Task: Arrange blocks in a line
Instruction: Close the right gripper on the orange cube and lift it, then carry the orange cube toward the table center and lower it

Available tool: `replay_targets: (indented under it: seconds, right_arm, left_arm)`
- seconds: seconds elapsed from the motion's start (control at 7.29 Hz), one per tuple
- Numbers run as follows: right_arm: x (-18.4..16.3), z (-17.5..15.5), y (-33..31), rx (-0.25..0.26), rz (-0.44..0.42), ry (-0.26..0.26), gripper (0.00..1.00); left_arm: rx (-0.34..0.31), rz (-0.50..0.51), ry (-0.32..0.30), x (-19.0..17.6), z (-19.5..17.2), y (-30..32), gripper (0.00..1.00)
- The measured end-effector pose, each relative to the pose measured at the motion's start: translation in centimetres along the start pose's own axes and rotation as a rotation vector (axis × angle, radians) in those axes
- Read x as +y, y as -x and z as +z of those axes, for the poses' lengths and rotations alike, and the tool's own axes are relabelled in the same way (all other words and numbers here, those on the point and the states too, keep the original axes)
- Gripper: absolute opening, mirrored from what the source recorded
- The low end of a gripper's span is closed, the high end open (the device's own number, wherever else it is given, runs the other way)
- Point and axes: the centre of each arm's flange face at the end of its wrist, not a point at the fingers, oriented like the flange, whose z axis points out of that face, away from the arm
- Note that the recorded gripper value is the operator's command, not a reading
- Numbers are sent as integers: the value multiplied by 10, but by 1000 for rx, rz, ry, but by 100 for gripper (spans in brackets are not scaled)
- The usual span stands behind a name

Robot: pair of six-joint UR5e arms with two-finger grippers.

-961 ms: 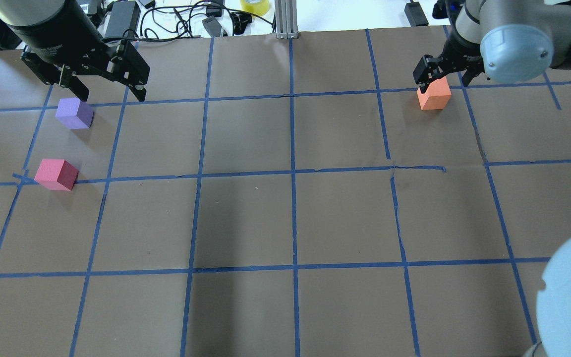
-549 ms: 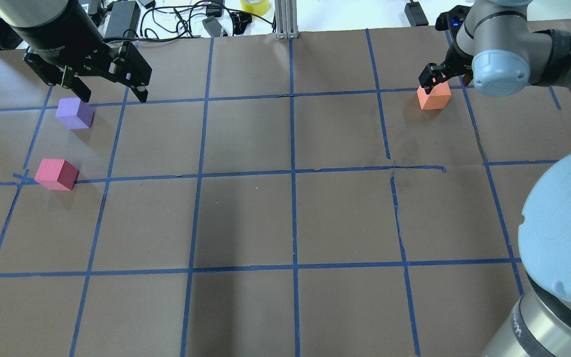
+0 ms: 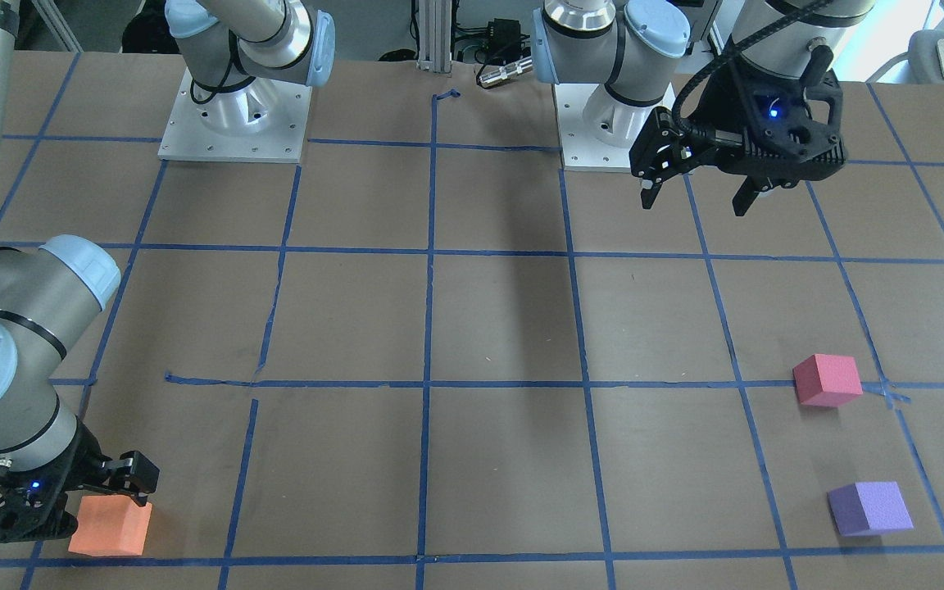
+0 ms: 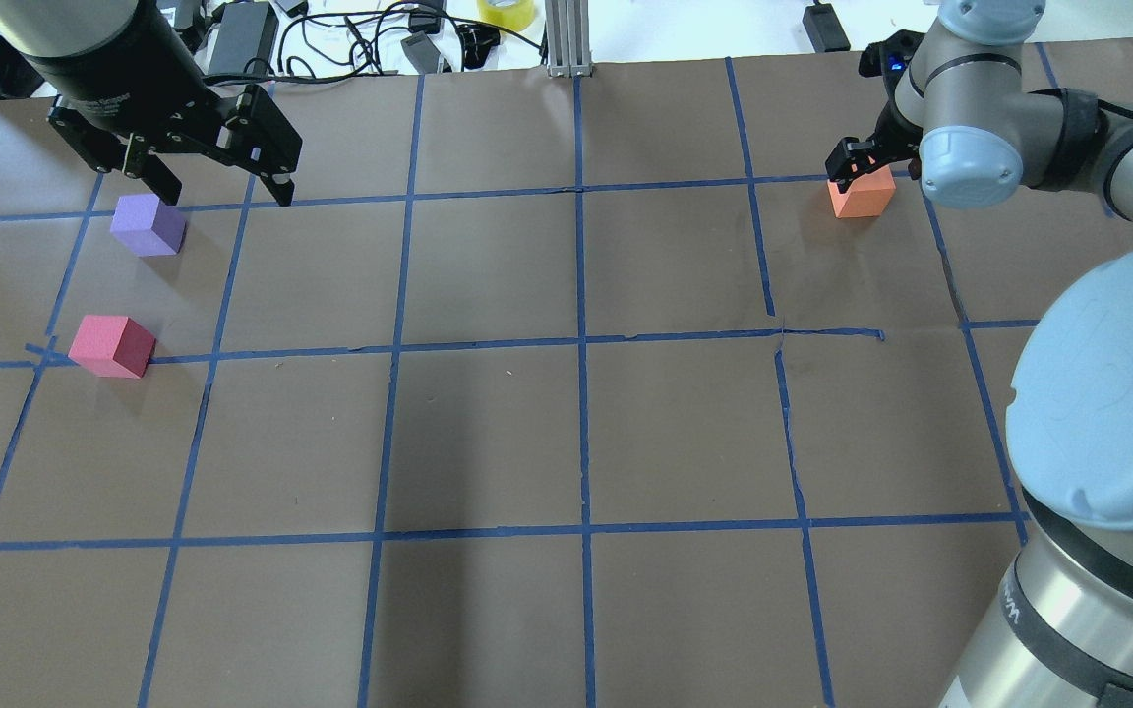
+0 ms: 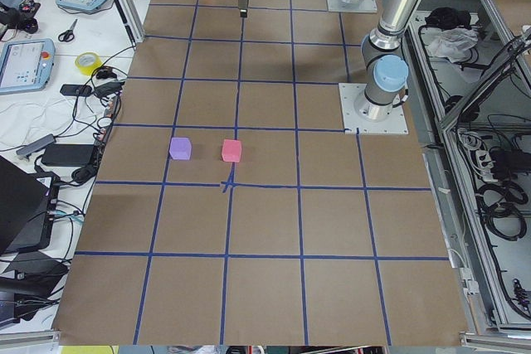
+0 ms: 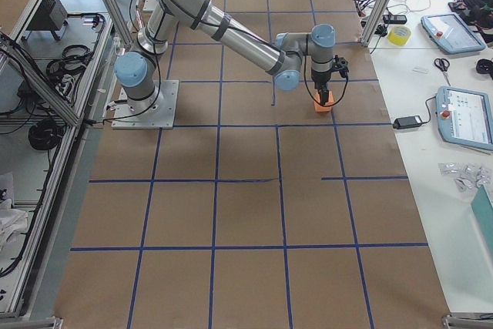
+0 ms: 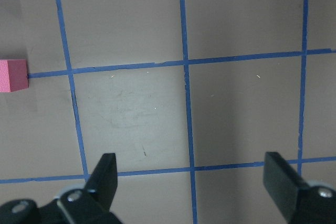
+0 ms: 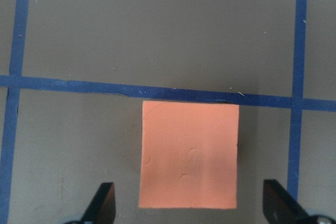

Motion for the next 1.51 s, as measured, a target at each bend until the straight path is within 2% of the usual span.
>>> replay_targets:
  seconds: [0.27,0.41,0.55,0.69,0.82,1.1,1.37,1.51]
  right_arm:
    - [-3,12,-1,-4,7,9,99]
    - [-6,18,-1,-6,8,11,85]
    - [-9,22,-2,-5,9,1,62]
    - [-12,24,-3,-3,10,-11,23]
    - [-13,24,-3,-3,9,-18,0]
    - [-15,17,-2,-5,8,-32,0]
    - [-20,-14,20,-7,9,-64,0]
    - [-21,-31,55,-10,23,-77,0]
  left_arm:
    - [0,0,2,0,1,0,100]
    - [0,0,2,0,1,0,100]
    - [0,0,2,0,1,0,100]
    - [0,0,3,-1,2,0,100]
    - [0,0,4,-1,2,0,100]
    - [0,0,4,-1,2,0,100]
    - [0,0,4,-1,2,0,100]
    - [0,0,4,0,2,0,100]
